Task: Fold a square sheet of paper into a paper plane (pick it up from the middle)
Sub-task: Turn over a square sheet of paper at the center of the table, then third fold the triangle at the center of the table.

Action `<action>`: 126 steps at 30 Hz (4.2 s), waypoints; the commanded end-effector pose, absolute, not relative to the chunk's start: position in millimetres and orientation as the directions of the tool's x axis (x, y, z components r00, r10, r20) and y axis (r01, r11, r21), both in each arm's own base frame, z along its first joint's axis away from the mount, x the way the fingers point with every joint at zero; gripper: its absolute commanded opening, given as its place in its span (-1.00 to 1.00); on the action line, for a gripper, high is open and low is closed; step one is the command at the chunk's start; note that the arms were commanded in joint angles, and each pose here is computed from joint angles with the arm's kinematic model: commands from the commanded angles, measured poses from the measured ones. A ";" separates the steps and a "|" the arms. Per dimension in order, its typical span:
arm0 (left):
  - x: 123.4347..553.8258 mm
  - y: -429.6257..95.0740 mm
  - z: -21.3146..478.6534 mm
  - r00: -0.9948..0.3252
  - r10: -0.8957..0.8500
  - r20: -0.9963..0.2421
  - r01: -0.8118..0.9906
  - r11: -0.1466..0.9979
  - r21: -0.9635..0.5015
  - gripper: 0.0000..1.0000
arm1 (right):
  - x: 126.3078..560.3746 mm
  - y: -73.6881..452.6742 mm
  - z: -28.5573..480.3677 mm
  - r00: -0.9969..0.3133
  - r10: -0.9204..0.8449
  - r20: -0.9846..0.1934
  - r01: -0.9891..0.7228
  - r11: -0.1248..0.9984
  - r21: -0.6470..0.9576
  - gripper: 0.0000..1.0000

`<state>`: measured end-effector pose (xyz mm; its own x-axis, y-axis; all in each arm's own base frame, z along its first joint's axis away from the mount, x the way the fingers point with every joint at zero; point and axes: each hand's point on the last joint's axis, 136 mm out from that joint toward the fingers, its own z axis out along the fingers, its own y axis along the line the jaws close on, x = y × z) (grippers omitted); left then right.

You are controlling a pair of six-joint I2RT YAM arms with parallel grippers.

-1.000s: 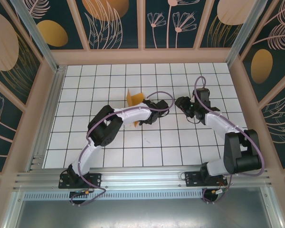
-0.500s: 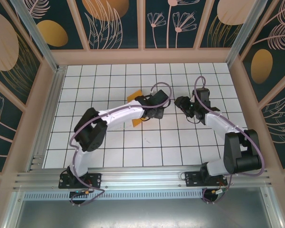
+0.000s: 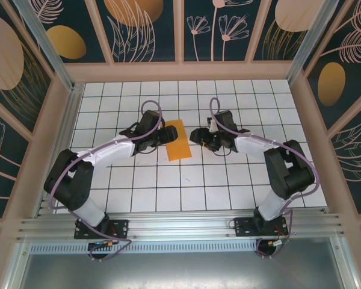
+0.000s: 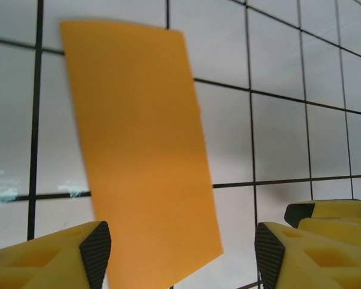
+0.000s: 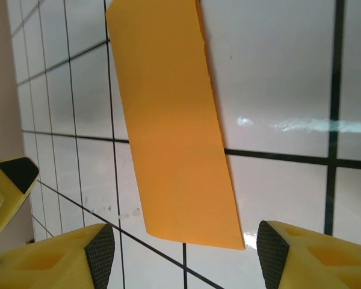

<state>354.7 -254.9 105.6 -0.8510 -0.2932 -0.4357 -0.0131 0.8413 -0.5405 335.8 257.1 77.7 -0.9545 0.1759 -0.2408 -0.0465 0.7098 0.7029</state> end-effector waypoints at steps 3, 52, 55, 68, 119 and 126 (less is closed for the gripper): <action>359.1 -262.1 92.3 -0.858 -0.368 -0.359 -0.068 0.773 -0.630 0.02 | 329.5 270.7 70.0 -0.975 0.100 -0.199 -0.071 0.708 0.703 0.31; 342.2 -224.4 -23.6 -0.925 -0.309 -0.219 -0.223 0.912 -0.343 -0.63 | 291.7 296.2 41.3 -0.996 -0.059 0.070 0.017 0.629 0.777 0.02; 342.4 -226.2 -23.4 -0.926 -0.308 -0.217 -0.220 0.910 -0.352 -0.63 | 287.9 296.2 41.9 -0.995 -0.049 0.085 0.036 0.624 0.780 -0.14; 346.8 -232.1 -9.3 -0.923 -0.295 -0.248 -0.182 0.901 -0.394 -0.63 | 305.0 289.0 43.5 -0.998 0.058 0.030 0.061 0.652 0.756 -0.52; 331.7 -257.2 -2.5 -0.930 -0.287 -0.230 -0.103 0.804 -0.585 -0.84 | 271.2 282.8 63.0 -0.995 0.092 0.045 0.100 0.788 0.607 -1.00; 330.7 -256.5 -5.6 -0.933 -0.277 -0.229 -0.101 0.813 -0.574 -0.85 | 286.4 302.8 70.9 -0.995 0.094 0.027 0.090 0.758 0.646 -0.98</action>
<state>338.1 -266.2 14.5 -0.9212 -0.2969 -0.2514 -0.0750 0.7696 -0.6341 278.3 296.1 70.1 -0.9972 0.0721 0.0194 0.0677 0.7635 0.6422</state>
